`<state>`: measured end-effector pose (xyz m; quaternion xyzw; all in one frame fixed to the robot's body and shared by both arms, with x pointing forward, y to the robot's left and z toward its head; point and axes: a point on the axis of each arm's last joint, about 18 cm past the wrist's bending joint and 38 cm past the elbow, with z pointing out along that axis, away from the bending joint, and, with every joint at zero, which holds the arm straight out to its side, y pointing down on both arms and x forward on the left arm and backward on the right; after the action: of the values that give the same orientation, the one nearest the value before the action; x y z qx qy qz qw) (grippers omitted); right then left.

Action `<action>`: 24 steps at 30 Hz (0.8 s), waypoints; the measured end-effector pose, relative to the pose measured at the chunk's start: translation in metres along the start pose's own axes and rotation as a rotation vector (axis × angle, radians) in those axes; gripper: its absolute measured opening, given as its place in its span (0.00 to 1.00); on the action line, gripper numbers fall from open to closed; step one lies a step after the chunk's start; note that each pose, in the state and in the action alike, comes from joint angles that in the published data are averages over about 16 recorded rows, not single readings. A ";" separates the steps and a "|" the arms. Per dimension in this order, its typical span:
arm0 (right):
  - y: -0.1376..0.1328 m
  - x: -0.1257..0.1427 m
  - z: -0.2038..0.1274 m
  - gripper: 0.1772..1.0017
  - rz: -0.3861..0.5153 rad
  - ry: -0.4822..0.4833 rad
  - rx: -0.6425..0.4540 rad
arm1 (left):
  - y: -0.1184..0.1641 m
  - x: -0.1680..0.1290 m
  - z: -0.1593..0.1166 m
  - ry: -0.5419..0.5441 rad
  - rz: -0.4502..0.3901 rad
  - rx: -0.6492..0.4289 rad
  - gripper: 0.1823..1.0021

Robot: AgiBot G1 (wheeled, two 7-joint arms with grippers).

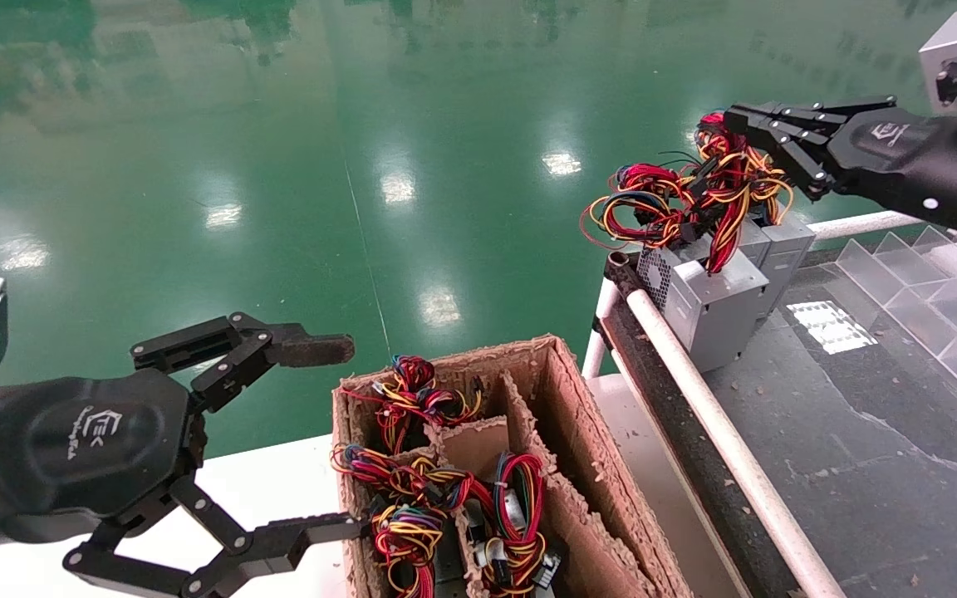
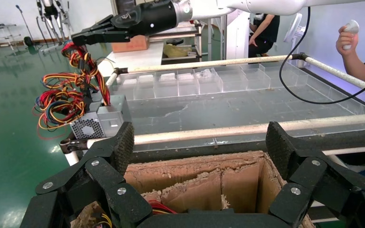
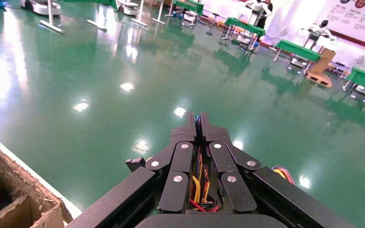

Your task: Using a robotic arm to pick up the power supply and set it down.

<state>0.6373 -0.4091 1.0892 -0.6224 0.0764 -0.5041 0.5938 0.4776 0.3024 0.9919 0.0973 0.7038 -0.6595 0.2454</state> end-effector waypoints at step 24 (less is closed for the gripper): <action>0.014 -0.001 -0.001 0.06 0.040 0.010 -0.026 | 0.000 0.000 0.000 0.000 0.000 0.000 1.00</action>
<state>0.6436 -0.4131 1.0768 -0.6260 0.0984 -0.4943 0.5950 0.4776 0.3024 0.9919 0.0973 0.7038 -0.6595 0.2454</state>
